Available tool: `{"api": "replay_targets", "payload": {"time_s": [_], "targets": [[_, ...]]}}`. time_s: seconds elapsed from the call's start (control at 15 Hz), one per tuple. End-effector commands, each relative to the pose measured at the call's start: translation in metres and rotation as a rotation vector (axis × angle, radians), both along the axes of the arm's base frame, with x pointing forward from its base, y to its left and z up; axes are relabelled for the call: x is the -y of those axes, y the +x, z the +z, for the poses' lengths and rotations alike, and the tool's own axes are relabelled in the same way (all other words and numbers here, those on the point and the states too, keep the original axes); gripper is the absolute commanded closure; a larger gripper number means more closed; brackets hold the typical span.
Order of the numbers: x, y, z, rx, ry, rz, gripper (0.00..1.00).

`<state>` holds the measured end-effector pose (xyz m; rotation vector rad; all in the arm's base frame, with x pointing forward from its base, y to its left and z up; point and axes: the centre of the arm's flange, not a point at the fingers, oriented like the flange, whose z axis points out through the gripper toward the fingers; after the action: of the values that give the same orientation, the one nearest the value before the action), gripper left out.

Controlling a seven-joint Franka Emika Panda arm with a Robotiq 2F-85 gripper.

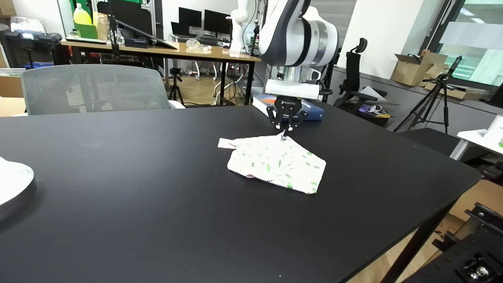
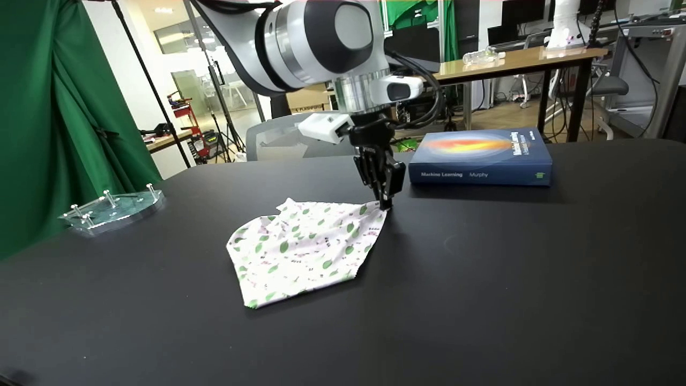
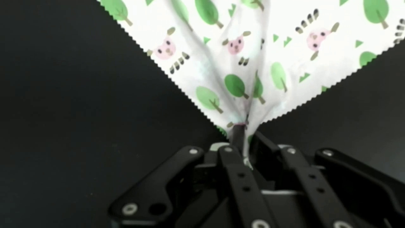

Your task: Fold the white cloth one time over

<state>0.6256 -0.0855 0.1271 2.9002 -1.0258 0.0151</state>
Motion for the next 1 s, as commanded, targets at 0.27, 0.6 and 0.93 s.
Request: {"api": "replay_targets", "payload": {"time_s": [0.27, 0.6, 0.93], "targets": [[-0.02, -0.011, 0.042, 0.032, -0.044, 0.027, 0.97], [-0.072, -0.032, 0.077, -0.017, -0.016, 0.145, 0.97], [-0.123, -0.085, 0.098, -0.222, 0.091, 0.359, 0.97]]}}
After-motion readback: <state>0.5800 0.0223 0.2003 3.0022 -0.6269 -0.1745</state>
